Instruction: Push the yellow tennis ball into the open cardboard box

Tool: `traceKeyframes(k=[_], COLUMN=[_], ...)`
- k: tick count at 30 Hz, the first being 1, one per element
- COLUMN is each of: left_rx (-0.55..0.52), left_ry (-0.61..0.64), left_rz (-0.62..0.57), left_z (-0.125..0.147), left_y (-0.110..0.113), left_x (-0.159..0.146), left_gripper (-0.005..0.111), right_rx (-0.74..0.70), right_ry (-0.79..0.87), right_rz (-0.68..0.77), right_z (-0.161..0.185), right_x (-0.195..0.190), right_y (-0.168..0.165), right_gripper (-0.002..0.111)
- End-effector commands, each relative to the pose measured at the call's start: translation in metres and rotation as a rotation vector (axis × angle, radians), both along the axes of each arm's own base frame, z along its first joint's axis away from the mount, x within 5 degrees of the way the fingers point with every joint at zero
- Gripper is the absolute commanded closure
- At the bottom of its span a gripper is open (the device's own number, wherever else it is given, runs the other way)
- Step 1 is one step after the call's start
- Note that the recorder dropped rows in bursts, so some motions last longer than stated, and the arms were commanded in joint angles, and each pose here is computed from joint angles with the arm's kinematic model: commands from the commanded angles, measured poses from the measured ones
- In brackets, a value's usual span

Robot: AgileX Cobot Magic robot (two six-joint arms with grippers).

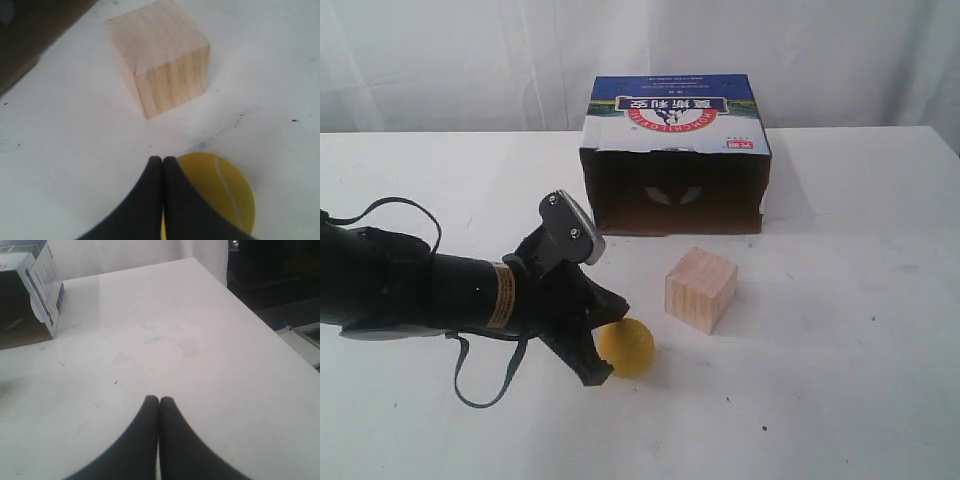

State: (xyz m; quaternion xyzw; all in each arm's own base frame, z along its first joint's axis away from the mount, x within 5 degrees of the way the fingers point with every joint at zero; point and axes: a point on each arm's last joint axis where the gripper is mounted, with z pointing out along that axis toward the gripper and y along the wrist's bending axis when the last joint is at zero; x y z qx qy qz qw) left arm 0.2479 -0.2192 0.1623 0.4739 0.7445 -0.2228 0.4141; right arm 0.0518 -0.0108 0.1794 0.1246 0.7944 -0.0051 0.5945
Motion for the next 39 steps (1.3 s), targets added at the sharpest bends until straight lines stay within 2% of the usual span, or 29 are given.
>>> traceKeyframes(k=[1, 5, 8, 14, 17, 20, 26, 28, 30, 32, 33, 36, 37, 39], left_rx=[-0.06, -0.186, -0.218, -0.077, -0.046, -0.025, -0.028, -0.062, -0.144, -0.221, -0.244, -0.306, -0.349, -0.393], left_ry=[0.036, 0.027, 0.02, 0.064, 0.103, 0.092, 0.001, -0.072, -0.183, -0.297, -0.315, -0.303, -0.25, -0.164], left_rz=[0.117, 0.136, 0.113, 0.129, 0.143, 0.15, 0.293, 0.291, 0.31, 0.384, 0.418, 0.491, 0.511, 0.462], left_z=[0.004, 0.022, 0.022, -0.018, -0.04, -0.048, -0.044, -0.038, -0.027, -0.016, -0.013, -0.004, -0.001, 0.004], left_y=[0.003, 0.001, -0.002, -0.001, -0.001, -0.001, 0.007, 0.006, 0.004, 0.008, 0.011, 0.02, 0.022, 0.02], left_x=[0.003, 0.003, 0.002, 0.008, 0.011, 0.013, 0.025, 0.029, 0.035, 0.042, 0.045, 0.05, 0.05, 0.04], left_gripper=[0.107, 0.107, 0.107, 0.107, 0.107, 0.107, 0.107, 0.107, 0.107, 0.107, 0.107, 0.107, 0.107, 0.107], right_rx=[0.0, 0.0, 0.0, 0.0, 0.0, 0.0, 0.0, 0.0, 0.0, 0.0, 0.0, 0.0, 0.0, 0.0], right_ry=[-0.015, -0.015, -0.015, -0.015, -0.015, -0.015, -0.013, -0.013, -0.013, -0.013, -0.015, -0.015, -0.015, -0.015], right_rz=[-0.003, -0.003, -0.003, -0.003, -0.003, -0.003, -0.003, -0.003, -0.003, -0.003, -0.003, -0.003, -0.003, -0.003], right_z=[0.0, 0.0, 0.0, 0.0, 0.0, 0.0, 0.0, 0.0, 0.0, 0.0, 0.0, 0.0, 0.0, 0.0], right_x=[0.0, 0.0, 0.0, 0.0, 0.0, 0.0, 0.0, 0.0, 0.0, 0.0, 0.0, 0.0, 0.0, 0.0], right_y=[0.0, 0.0, 0.0, 0.0, 0.0, 0.0, 0.0, 0.0, 0.0, 0.0, 0.0, 0.0, 0.0, 0.0], right_gripper=[0.108, 0.108, 0.108, 0.108, 0.108, 0.108, 0.108, 0.108, 0.108, 0.108, 0.108, 0.108, 0.108, 0.108])
